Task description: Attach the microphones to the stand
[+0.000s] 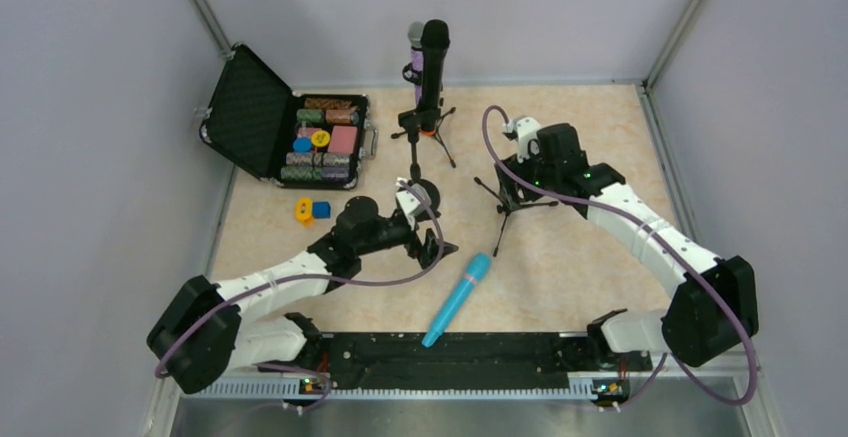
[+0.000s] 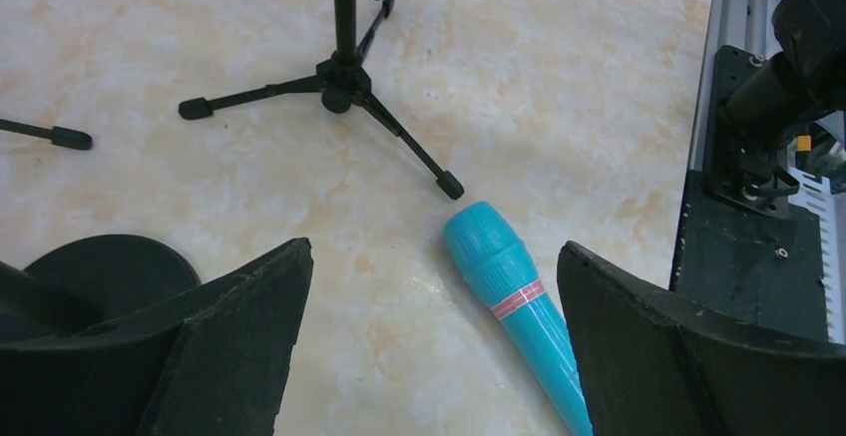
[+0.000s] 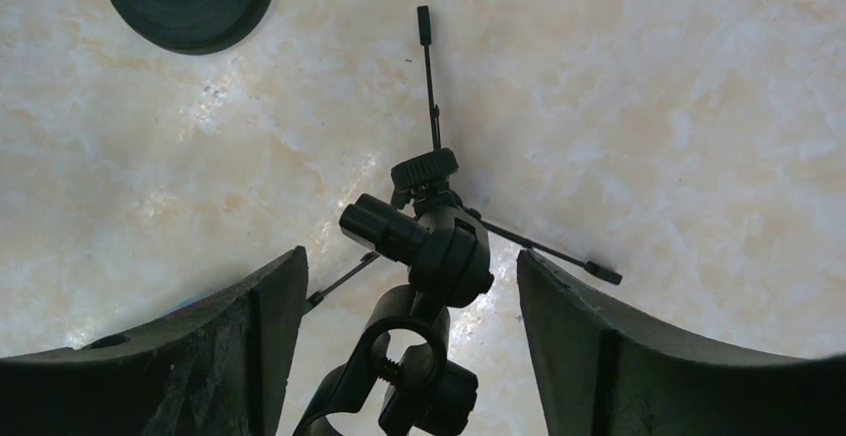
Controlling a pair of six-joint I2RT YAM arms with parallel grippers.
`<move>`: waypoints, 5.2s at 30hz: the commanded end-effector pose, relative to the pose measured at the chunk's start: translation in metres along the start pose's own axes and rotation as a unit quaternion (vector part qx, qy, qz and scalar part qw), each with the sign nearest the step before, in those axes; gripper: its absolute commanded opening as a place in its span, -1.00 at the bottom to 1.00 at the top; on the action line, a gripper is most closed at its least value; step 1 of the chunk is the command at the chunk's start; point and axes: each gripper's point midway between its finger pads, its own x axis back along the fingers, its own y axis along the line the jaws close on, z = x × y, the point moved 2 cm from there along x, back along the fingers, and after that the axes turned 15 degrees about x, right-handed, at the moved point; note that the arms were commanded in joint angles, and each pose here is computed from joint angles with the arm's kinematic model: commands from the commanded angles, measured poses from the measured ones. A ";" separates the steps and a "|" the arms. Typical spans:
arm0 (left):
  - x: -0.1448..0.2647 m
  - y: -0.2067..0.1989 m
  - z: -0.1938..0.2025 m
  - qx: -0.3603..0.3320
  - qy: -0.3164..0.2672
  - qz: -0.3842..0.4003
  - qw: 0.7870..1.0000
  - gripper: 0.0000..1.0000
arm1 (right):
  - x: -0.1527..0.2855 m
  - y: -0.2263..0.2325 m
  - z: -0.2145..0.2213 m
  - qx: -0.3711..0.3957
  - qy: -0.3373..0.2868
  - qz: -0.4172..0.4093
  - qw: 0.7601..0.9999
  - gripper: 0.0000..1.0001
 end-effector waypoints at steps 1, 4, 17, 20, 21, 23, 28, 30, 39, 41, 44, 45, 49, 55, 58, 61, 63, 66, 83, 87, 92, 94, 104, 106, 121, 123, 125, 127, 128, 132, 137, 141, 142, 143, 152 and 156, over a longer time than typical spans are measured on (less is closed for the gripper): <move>-0.007 -0.009 0.002 0.010 0.005 0.004 1.000 0.92 | 0.020 -0.011 -0.024 0.037 -0.024 0.026 0.999 0.55; -0.008 -0.012 0.014 0.018 0.026 -0.003 0.999 0.93 | 0.030 -0.011 -0.024 0.021 -0.021 0.033 0.999 0.71; -0.019 -0.027 0.063 0.060 0.118 -0.052 0.990 0.98 | 0.061 -0.034 0.004 -0.046 0.052 0.142 0.988 0.90; -0.022 -0.029 0.068 0.066 0.132 -0.071 0.987 0.98 | 0.063 -0.036 0.007 -0.052 0.060 0.151 0.985 0.90; -0.023 -0.030 0.070 0.069 0.137 -0.077 0.985 0.98 | 0.064 -0.037 0.008 -0.053 0.064 0.156 0.984 0.90; -0.024 -0.032 0.074 0.073 0.147 -0.089 0.982 0.98 | 0.068 -0.042 0.012 -0.054 0.072 0.174 0.981 0.90; -0.021 -0.031 0.089 0.076 0.179 -0.144 0.970 0.98 | 0.075 -0.050 0.014 -0.064 0.075 0.206 0.974 0.91; -0.018 -0.034 0.095 0.083 0.199 -0.158 0.963 0.98 | 0.078 -0.047 0.011 -0.071 0.063 0.202 0.975 0.93; 0.006 -0.058 0.131 0.094 0.288 -0.213 0.929 0.98 | 0.095 -0.015 -0.031 -0.108 -0.105 0.110 0.982 0.98; 0.010 -0.059 0.140 0.096 0.303 -0.227 0.921 0.97 | 0.096 -0.006 -0.040 -0.117 -0.132 0.082 0.981 0.98; 0.013 -0.061 0.151 0.091 0.316 -0.244 0.912 0.95 | 0.097 0.003 -0.049 -0.134 -0.154 0.051 0.978 0.98; 0.013 -0.061 0.153 0.089 0.320 -0.250 0.910 0.94 | 0.097 0.005 -0.051 -0.138 -0.156 0.043 0.977 0.98; 0.012 -0.060 0.161 0.070 0.331 -0.270 0.902 0.85 | 0.093 0.008 -0.051 -0.147 -0.152 0.028 0.977 0.98; 0.010 -0.066 0.177 0.050 0.373 -0.265 0.888 0.06 | 0.091 0.004 -0.050 -0.162 -0.152 0.028 0.975 0.98; 0.012 -0.069 0.189 0.046 0.402 -0.248 0.880 -0.86 | 0.090 0.002 -0.051 -0.177 -0.158 0.021 0.971 0.98; 0.012 -0.069 0.194 0.041 0.419 -0.246 0.873 -1.00 | 0.090 0.001 -0.054 -0.187 -0.164 0.015 0.968 0.98; 0.011 -0.068 0.192 0.037 0.417 -0.247 0.874 -1.00 | 0.090 0.000 -0.056 -0.189 -0.167 0.011 0.968 0.98; 0.006 -0.070 0.183 0.034 0.399 -0.239 0.885 -1.00 | 0.093 -0.001 -0.061 -0.188 -0.173 0.009 0.967 0.98; -0.032 -0.121 0.090 0.195 0.273 0.001 0.942 -1.00 | 0.108 -0.003 -0.081 -0.185 -0.215 0.001 0.959 0.97; -0.031 -0.115 0.054 0.230 0.206 0.040 0.950 -1.00 | 0.116 0.004 -0.093 -0.185 -0.245 -0.026 0.951 0.96; -0.022 -0.096 0.012 0.272 0.132 0.038 0.953 -1.00 | 0.130 0.008 -0.109 -0.183 -0.276 -0.044 0.943 0.96; -0.018 -0.091 -0.004 0.273 0.100 0.033 0.956 -1.00 | 0.137 0.009 -0.114 -0.179 -0.288 -0.048 0.940 0.96; 0.011 -0.086 -0.084 0.255 -0.077 0.034 0.963 -1.00 | 0.155 0.041 -0.129 -0.161 -0.341 -0.157 0.913 0.93; 0.019 -0.089 -0.097 0.251 -0.124 0.048 0.959 -1.00 | 0.158 0.050 -0.135 -0.170 -0.356 -0.197 0.898 0.92; 0.026 -0.115 -0.141 0.209 -0.187 0.124 0.952 -1.00 | 0.153 0.116 -0.165 -0.166 -0.373 -0.369 0.835 0.82; 0.023 -0.118 -0.142 0.212 -0.181 0.134 0.951 -1.00 | 0.152 0.121 -0.170 -0.163 -0.374 -0.380 0.830 0.81; 0.021 -0.119 -0.142 0.214 -0.179 0.141 0.950 -1.00 | 0.151 0.124 -0.175 -0.160 -0.374 -0.385 0.828 0.78; 0.020 -0.119 -0.141 0.216 -0.176 0.144 0.949 -1.00 | 0.152 0.125 -0.177 -0.157 -0.380 -0.386 0.826 0.74; 0.020 -0.119 -0.141 0.217 -0.176 0.144 0.949 -1.00 | 0.152 0.125 -0.178 -0.156 -0.382 -0.385 0.826 0.72; 0.021 -0.118 -0.137 0.222 -0.175 0.141 0.949 -1.00 | 0.151 0.124 -0.180 -0.150 -0.386 -0.382 0.826 0.54; 0.022 -0.115 -0.131 0.230 -0.172 0.134 0.948 -1.00 | 0.149 0.128 -0.179 -0.150 -0.382 -0.402 0.818 0.12; 0.019 -0.110 -0.124 0.235 -0.165 0.125 0.950 -1.00 | 0.150 0.130 -0.178 -0.149 -0.383 -0.409 0.815 -0.23; 0.018 -0.109 -0.122 0.238 -0.162 0.119 0.950 -1.00 | 0.150 0.130 -0.178 -0.148 -0.384 -0.409 0.815 -0.37; 0.017 -0.107 -0.120 0.242 -0.159 0.115 0.950 -1.00 | 0.150 0.130 -0.177 -0.147 -0.384 -0.407 0.815 -0.54; 0.016 -0.093 -0.111 0.260 -0.165 0.081 0.948 -1.00 | 0.142 0.126 -0.172 -0.147 -0.377 -0.383 0.830 -1.00; 0.017 -0.083 -0.112 0.270 -0.180 0.051 0.945 -0.34 | 0.138 0.122 -0.170 -0.150 -0.377 -0.360 0.840 -1.00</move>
